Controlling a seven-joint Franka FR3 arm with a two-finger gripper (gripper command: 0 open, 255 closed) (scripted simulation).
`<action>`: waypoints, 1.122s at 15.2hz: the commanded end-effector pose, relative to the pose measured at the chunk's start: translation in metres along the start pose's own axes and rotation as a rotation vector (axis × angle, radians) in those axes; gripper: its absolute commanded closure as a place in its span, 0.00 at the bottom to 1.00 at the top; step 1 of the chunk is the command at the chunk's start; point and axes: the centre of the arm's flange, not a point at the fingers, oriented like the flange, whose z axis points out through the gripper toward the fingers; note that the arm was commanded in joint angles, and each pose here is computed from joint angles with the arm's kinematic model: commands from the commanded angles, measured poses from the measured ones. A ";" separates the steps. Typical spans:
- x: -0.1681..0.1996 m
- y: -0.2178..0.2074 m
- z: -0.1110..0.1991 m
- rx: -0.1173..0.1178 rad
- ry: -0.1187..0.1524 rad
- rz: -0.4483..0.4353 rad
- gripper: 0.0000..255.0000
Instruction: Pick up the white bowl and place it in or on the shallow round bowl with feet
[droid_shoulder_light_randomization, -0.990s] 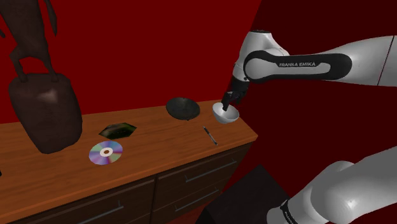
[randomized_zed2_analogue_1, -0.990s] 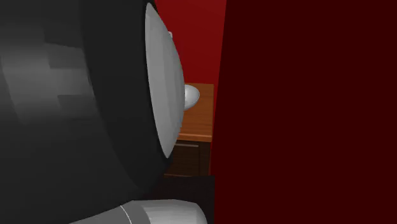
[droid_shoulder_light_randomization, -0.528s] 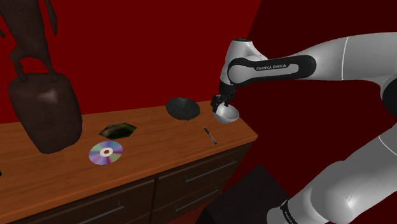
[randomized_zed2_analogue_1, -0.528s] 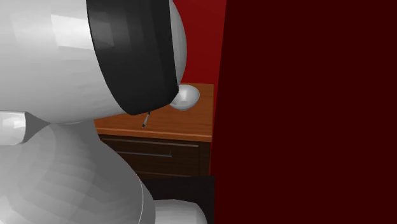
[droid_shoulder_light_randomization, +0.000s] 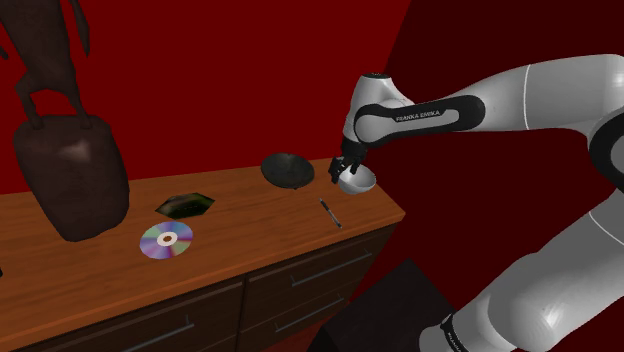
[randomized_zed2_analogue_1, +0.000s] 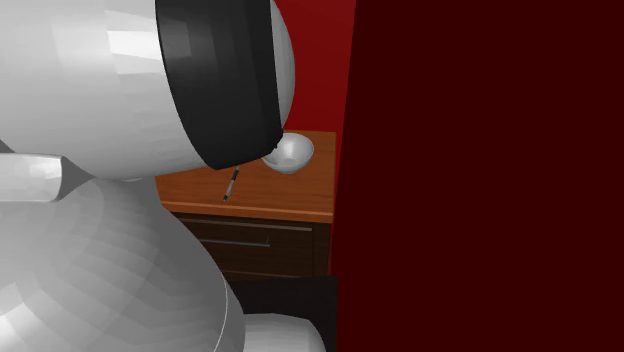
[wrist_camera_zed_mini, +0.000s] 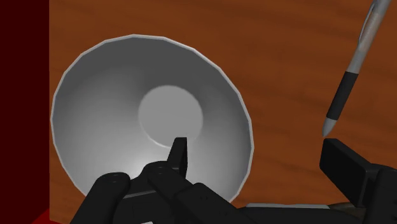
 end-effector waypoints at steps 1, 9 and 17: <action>0.000 0.000 0.000 0.000 0.000 0.000 0.00; 0.000 0.000 0.000 0.000 0.000 0.000 1.00; 0.000 0.001 -0.015 0.000 0.000 0.000 1.00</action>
